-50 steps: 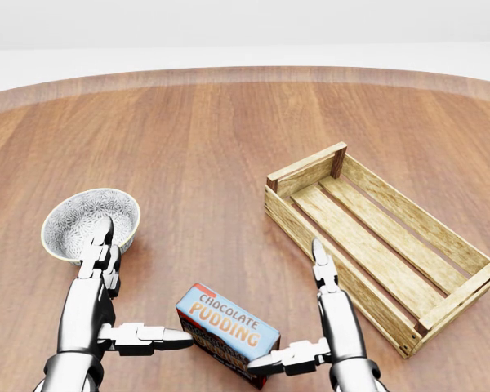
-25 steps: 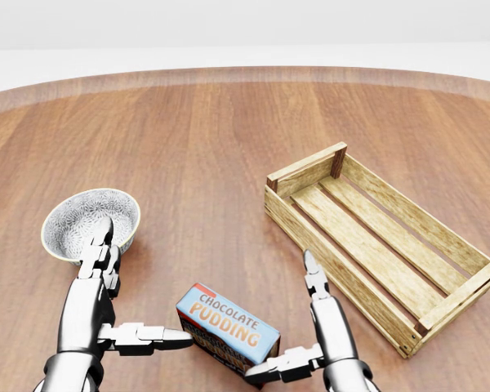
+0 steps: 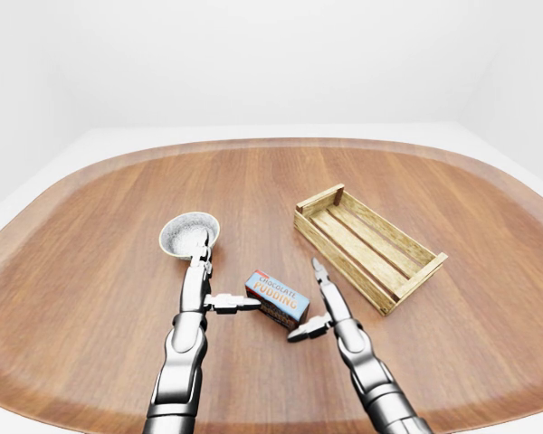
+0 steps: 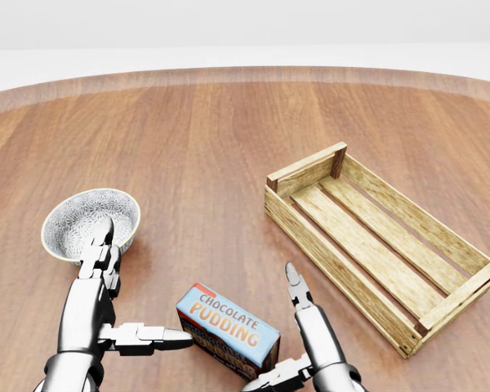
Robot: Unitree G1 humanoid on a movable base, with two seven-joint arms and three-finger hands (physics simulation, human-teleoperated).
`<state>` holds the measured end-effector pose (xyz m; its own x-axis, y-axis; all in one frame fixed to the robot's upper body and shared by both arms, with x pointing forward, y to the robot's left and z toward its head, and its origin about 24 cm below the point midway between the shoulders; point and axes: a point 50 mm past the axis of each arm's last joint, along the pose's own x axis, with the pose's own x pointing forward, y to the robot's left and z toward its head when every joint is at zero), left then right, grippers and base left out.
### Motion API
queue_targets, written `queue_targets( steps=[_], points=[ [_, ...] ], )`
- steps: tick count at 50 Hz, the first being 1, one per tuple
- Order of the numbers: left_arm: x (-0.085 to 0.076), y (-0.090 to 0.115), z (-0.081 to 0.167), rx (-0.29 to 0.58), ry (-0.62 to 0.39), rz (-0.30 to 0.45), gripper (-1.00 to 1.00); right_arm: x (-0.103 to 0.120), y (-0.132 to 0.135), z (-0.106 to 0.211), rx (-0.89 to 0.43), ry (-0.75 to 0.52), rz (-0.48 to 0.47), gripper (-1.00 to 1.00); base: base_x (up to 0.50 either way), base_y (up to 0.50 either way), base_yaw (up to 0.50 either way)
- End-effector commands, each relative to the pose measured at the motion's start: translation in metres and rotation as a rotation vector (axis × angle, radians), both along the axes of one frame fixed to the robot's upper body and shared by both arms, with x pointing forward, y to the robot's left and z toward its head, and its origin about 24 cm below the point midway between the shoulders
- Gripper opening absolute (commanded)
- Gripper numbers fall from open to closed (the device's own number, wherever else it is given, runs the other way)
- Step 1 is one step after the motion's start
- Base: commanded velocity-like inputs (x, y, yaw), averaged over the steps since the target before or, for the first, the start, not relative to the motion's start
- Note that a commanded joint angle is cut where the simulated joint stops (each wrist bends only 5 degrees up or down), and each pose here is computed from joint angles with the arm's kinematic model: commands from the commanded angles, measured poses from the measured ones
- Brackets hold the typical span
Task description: Pick up the chocolate pudding and put it in the tray.
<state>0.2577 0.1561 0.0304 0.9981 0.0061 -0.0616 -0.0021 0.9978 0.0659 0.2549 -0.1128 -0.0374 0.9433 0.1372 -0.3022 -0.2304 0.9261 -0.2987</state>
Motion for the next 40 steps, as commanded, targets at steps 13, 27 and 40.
queue_targets(
  steps=[13, 27, 40],
  points=[
    [0.000, 0.000, 0.000, -0.007, 0.000, -0.002, 1.00, 0.001, 0.004, -0.016, -0.046, 0.085, 0.045, 1.00, 0.00, 0.00, 0.00],
    [0.001, 0.001, -0.001, -0.007, -0.001, -0.001, 1.00, 0.003, 0.008, -0.023, -0.073, 0.125, 0.072, 1.00, 0.00, 0.00, 0.00],
    [0.001, 0.001, 0.000, -0.010, 0.000, 0.001, 1.00, 0.003, 0.008, -0.022, -0.062, 0.120, 0.072, -1.00, 0.00, 0.00, 0.00]
  ],
)
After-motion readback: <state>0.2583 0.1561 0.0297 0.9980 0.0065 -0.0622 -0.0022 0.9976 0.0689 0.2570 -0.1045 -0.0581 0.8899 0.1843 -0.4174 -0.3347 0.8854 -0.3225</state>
